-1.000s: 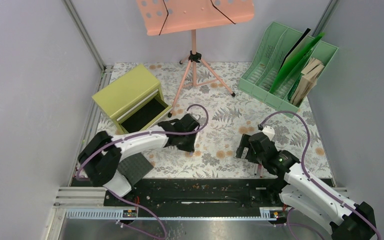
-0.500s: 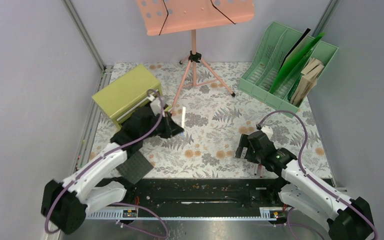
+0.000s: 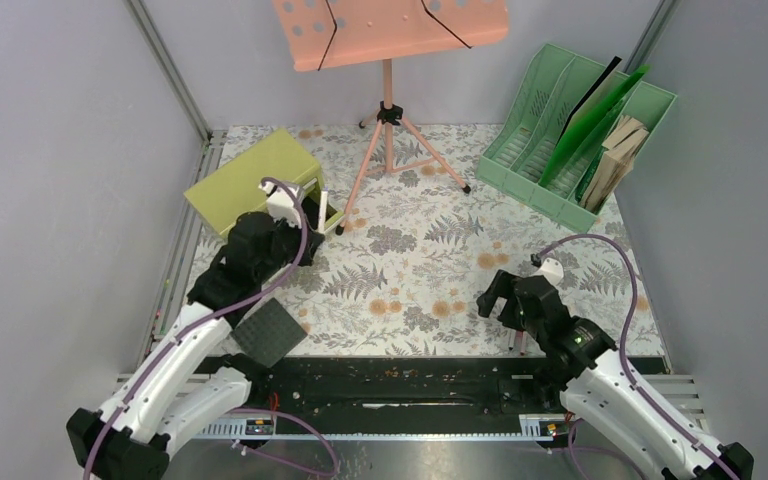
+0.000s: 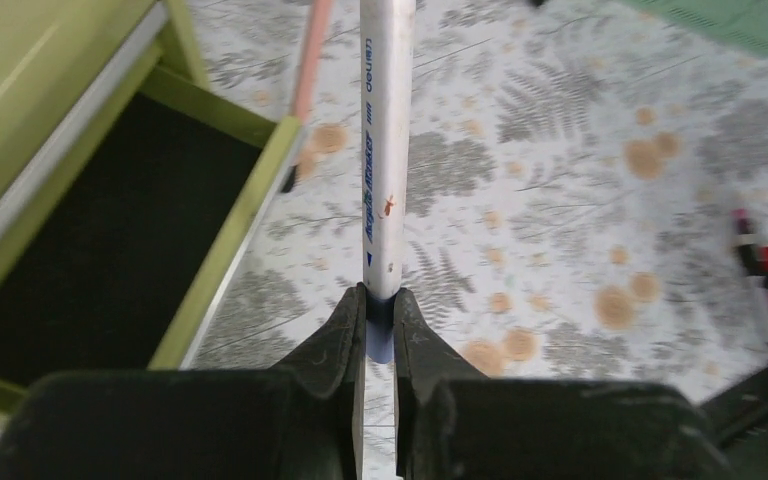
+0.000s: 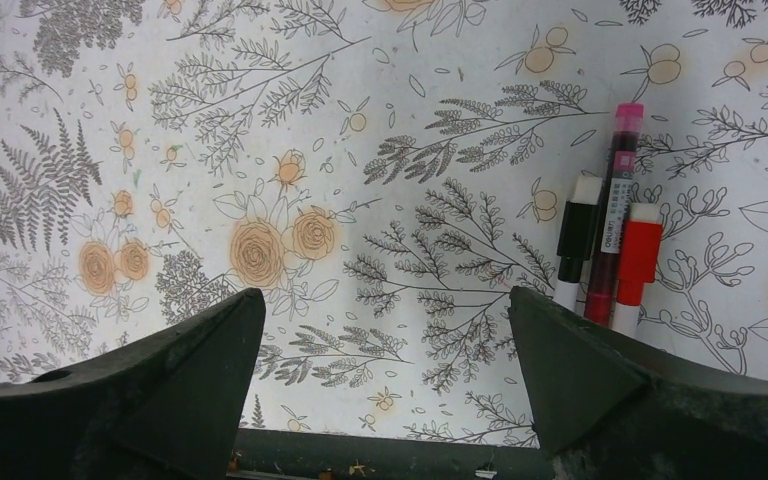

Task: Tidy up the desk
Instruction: Pick up the stationery from the center of the board, then place the stationery in the drawer.

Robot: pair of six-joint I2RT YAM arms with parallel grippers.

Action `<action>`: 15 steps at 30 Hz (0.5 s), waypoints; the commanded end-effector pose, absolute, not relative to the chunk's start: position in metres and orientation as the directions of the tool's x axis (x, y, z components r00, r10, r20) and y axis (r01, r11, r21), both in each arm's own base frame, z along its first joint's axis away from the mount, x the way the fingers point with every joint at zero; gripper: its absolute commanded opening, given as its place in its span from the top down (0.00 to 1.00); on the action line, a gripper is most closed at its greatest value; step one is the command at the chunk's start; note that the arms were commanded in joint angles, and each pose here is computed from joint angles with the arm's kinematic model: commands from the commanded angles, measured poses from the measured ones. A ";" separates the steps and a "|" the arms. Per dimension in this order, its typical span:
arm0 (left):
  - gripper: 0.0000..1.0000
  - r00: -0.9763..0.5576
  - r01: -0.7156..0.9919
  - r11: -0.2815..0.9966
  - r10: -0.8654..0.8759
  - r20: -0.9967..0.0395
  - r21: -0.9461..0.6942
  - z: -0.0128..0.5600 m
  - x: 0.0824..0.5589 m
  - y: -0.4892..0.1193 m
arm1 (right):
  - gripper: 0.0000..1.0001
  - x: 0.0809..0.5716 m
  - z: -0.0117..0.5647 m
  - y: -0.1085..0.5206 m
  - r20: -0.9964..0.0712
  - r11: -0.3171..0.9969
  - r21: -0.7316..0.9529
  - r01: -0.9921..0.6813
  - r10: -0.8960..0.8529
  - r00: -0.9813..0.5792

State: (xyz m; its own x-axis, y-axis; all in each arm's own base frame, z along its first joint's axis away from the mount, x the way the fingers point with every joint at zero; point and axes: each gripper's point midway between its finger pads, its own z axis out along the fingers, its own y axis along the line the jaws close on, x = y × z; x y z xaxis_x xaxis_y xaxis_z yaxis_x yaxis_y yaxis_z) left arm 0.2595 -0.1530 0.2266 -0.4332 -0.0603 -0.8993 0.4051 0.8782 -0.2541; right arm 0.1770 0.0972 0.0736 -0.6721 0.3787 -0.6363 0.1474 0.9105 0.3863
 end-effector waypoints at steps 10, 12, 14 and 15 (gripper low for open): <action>1.00 -0.587 0.121 0.980 0.198 -0.785 0.157 0.179 0.305 -0.085 | 0.01 0.180 0.070 0.091 -0.636 0.916 0.354 0.186 0.382 -0.671; 1.00 -0.607 0.089 0.976 0.213 -0.766 0.201 0.172 0.310 -0.077 | 0.01 0.180 0.070 0.091 -0.636 0.916 0.355 0.186 0.382 -0.670; 1.00 -0.625 0.062 0.967 0.230 -0.746 0.246 0.166 0.313 -0.070 | 0.01 0.180 0.070 0.091 -0.635 0.916 0.354 0.187 0.383 -0.671; 1.00 -0.640 0.049 0.960 0.241 -0.730 0.274 0.162 0.314 -0.066 | 0.00 0.180 0.069 0.091 -0.634 0.918 0.350 0.187 0.379 -0.674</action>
State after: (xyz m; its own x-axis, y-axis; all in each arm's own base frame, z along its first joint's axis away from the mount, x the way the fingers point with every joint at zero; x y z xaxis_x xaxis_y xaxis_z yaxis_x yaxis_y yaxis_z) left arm 0.2964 -0.0884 0.1444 -0.6585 0.2174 -0.7205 0.1538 0.9760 0.1539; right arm 0.1746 0.0952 0.0649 -0.6970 0.3630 -0.6184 0.1643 0.9203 0.3551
